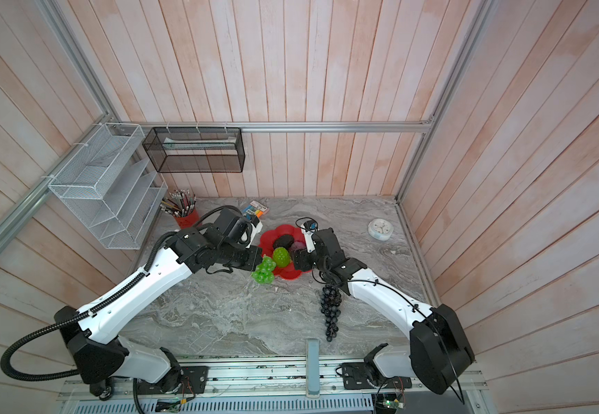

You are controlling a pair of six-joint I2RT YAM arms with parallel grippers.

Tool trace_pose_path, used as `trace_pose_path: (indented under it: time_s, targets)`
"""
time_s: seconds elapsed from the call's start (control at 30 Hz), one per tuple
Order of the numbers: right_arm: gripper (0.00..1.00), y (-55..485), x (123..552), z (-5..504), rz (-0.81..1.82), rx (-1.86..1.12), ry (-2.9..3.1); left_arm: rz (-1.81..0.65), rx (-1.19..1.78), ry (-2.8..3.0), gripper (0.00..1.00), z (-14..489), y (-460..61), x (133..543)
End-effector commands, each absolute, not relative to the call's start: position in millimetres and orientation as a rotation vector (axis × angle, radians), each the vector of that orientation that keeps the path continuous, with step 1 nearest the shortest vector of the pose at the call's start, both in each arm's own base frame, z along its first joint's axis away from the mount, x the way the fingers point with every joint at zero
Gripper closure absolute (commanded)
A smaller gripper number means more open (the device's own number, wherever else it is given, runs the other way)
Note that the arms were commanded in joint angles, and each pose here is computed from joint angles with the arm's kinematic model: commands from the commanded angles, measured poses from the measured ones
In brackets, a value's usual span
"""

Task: Arrange fruit in a fruit bowl
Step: Pick up the fruits from the bottom-center of the table, then place the fruits in the fruit bowl.

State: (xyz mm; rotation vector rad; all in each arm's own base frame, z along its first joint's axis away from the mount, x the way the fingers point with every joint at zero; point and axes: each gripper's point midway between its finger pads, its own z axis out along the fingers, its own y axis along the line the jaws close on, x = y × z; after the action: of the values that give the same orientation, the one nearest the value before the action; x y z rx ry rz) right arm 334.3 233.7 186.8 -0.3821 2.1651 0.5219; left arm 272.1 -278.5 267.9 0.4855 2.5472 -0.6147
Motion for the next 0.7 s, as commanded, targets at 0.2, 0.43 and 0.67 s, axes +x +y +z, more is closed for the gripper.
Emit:
trace_pose_path:
  time_s: [0.2, 0.43, 0.67]
  targets:
    - [0.23, 211, 338, 200, 0.535, -0.274, 2.115, -0.822, 0.525, 2.401, 1.0, 293, -343, 329]
    - [0.23, 200, 332, 189, 0.526, -0.238, 2.132, -0.927, 0.483, 2.368, 1.0, 275, -359, 353]
    - [0.23, 191, 332, 176, 0.497, -0.236, 2.161, -0.959, 0.445, 2.406, 1.0, 245, -355, 362]
